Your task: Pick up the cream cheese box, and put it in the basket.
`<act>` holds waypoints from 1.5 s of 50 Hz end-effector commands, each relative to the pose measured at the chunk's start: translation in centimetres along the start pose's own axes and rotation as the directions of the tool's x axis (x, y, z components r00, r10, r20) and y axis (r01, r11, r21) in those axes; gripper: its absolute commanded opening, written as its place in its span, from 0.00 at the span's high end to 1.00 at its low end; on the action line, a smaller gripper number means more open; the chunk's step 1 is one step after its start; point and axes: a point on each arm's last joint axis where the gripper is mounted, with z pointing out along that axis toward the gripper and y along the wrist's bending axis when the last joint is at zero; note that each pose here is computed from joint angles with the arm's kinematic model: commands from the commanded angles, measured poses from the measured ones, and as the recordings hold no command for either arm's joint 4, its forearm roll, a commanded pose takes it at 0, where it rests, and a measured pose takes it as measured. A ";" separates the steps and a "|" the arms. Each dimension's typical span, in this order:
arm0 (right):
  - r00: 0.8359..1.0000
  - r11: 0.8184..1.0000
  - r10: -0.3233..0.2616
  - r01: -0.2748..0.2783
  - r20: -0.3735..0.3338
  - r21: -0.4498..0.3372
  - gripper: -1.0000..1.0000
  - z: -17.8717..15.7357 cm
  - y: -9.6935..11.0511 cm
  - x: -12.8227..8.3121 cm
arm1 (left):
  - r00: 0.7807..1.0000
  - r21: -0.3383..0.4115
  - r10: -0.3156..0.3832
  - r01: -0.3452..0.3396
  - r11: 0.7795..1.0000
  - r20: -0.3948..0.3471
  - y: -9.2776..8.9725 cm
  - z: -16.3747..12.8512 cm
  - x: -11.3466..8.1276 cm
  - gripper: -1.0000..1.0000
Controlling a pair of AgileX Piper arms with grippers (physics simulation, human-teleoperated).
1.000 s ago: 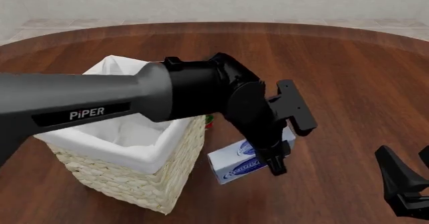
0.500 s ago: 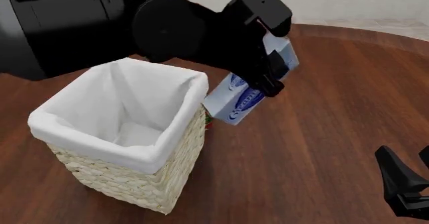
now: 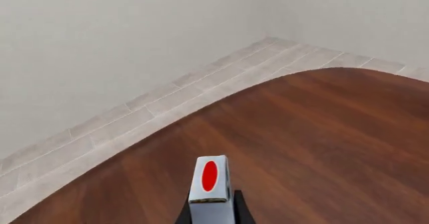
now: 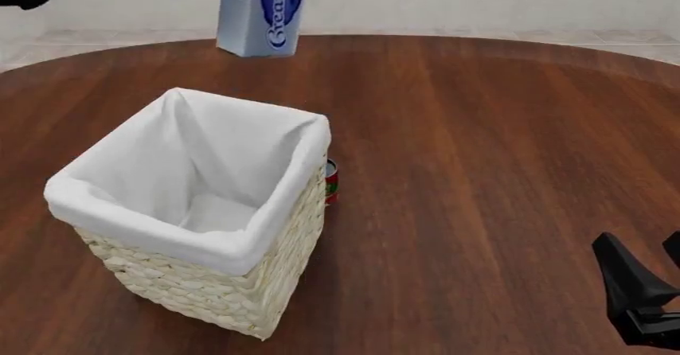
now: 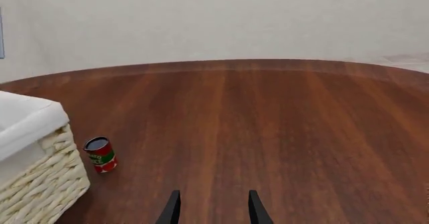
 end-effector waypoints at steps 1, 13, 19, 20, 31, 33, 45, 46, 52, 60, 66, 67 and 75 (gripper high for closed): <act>1.000 1.000 -0.009 0.009 -0.004 -0.002 0.00 0.0 0.0 0.0 | 0.993 -0.174 0.000 0.021 0.984 0.116 4.2 -3.6 0.4 1.00; 1.000 1.000 -0.022 0.022 -0.009 -0.004 0.00 0.0 0.0 0.1 | 0.982 -0.301 0.066 -0.009 0.953 0.180 5.5 -7.5 4.5 1.00; 1.000 1.000 -0.027 0.027 -0.010 0.001 0.00 3.5 0.1 -0.6 | 0.976 -0.314 0.049 0.020 0.949 0.212 5.0 -8.6 7.0 1.00; 1.000 1.000 -0.028 0.028 -0.010 0.000 0.00 5.3 0.0 -0.4 | 0.976 -0.319 0.052 0.018 0.948 0.209 5.0 -8.6 7.5 1.00; 0.999 0.999 -0.039 0.039 -0.020 -0.003 0.00 10.6 -0.2 3.1 | 0.969 -0.337 0.027 0.058 0.940 0.244 4.5 -9.7 11.1 1.00; 0.999 0.999 -0.040 0.040 -0.021 -0.003 0.00 10.6 -0.2 3.1 | 0.968 -0.336 0.029 0.057 0.940 0.248 4.4 -9.9 11.4 1.00; 0.999 0.999 -0.040 0.040 -0.019 -0.005 0.00 10.6 -0.2 3.0 | 0.960 -0.347 0.036 0.066 0.935 0.279 4.3 -10.2 12.4 1.00; 0.999 0.999 -0.039 0.038 -0.018 -0.005 0.00 10.6 -0.2 3.0 | 0.959 -0.348 0.036 0.067 0.935 0.280 4.3 -10.2 12.4 1.00; 0.999 0.999 -0.041 0.041 -0.009 -0.009 0.00 10.6 -0.1 2.9 | 0.962 -0.337 0.027 0.069 0.939 0.272 4.1 -9.5 13.5 1.00; 0.999 0.999 -0.043 0.043 0.003 -0.014 0.00 10.5 0.0 2.7 | 0.961 -0.335 0.024 0.073 0.940 0.275 4.1 -9.1 13.7 1.00; 0.999 0.999 -0.045 0.045 0.007 -0.016 0.00 10.5 0.0 2.6 | 0.962 -0.332 0.019 0.076 0.940 0.274 4.2 -8.7 13.9 1.00; 0.999 0.999 -0.045 0.045 0.008 -0.017 0.00 10.5 0.0 2.6 | 0.961 -0.331 0.019 0.076 0.940 0.276 4.1 -8.8 13.9 1.00; 0.999 0.999 -0.045 0.045 0.009 -0.020 0.00 10.5 0.1 2.6 | 0.965 -0.301 0.003 0.078 0.950 0.261 3.4 -8.2 14.9 1.00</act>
